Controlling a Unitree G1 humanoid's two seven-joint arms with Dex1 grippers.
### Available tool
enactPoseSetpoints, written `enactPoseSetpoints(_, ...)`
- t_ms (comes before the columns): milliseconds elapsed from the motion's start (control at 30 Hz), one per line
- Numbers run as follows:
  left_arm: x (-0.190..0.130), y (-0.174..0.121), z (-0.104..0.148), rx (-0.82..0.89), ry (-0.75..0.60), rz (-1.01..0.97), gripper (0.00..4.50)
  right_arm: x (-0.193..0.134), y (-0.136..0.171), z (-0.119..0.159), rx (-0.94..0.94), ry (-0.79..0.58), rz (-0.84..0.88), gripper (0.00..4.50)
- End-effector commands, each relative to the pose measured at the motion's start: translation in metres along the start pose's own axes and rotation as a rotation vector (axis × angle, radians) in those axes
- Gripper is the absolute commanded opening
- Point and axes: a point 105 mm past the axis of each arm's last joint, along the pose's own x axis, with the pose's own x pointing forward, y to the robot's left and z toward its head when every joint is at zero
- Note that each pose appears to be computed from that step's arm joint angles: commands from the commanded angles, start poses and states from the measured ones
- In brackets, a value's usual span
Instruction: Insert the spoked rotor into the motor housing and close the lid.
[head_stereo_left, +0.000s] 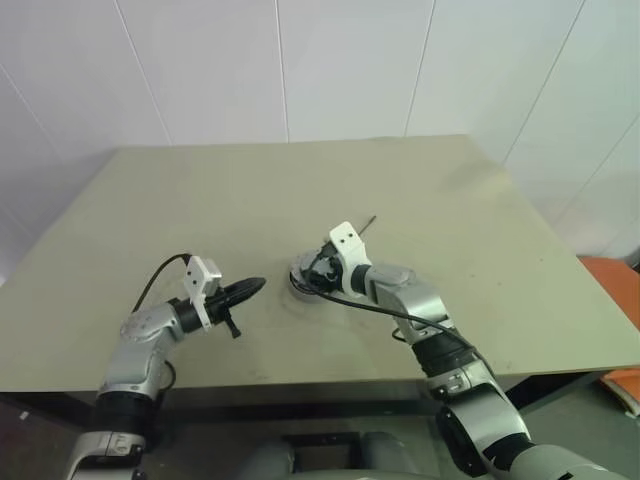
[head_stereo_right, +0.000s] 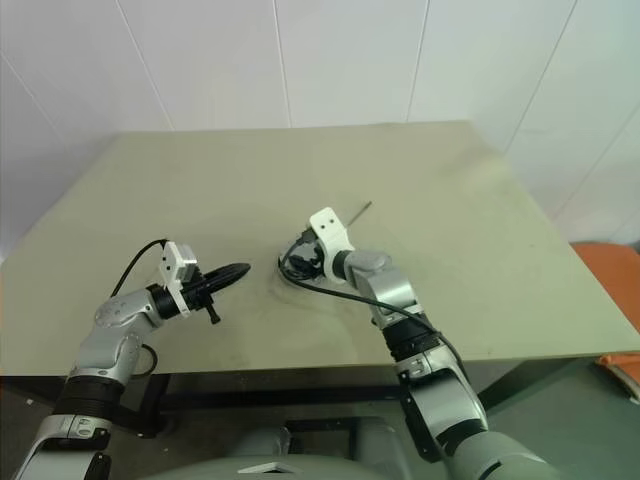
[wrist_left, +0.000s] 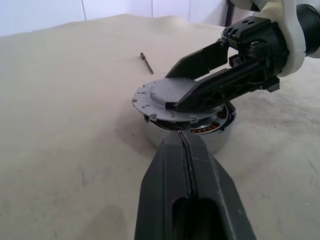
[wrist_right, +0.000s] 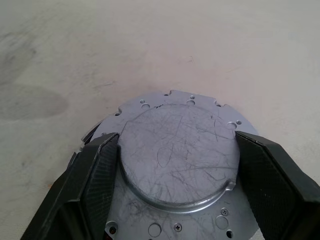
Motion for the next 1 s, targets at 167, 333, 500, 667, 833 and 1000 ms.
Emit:
enactPoseSetpoints(167, -0.002, 0.003, 0.011, 0.028, -0.032, 0.01, 0.0, -0.002, 0.018, 0.001, -0.066, -0.005, 0.107, 3.24)
enactPoseSetpoints(333, -0.001, 0.002, 0.011, 0.026, -0.03, 0.008, 0.0, -0.005, 0.017, 0.004, -0.082, -0.021, 0.117, 3.24)
enactPoseSetpoints(500, 0.0, 0.003, 0.011, 0.027, -0.028, 0.007, 0.0, -0.008, 0.018, -0.004, -0.098, 0.018, 0.147, 3.24)
enactPoseSetpoints(667, 0.0, 0.002, 0.011, 0.024, -0.026, 0.002, 0.0, -0.012, 0.016, 0.009, 0.026, -0.048, 0.168, 3.24)
enactPoseSetpoints(833, 0.001, 0.0, 0.01, 0.02, -0.022, -0.005, 0.0, -0.017, 0.007, 0.031, 0.128, -0.147, 0.158, 3.24)
enactPoseSetpoints(1000, 0.002, 0.0, 0.009, 0.019, -0.016, -0.007, 0.0, -0.021, 0.007, 0.029, 0.067, -0.128, 0.168, 3.24)
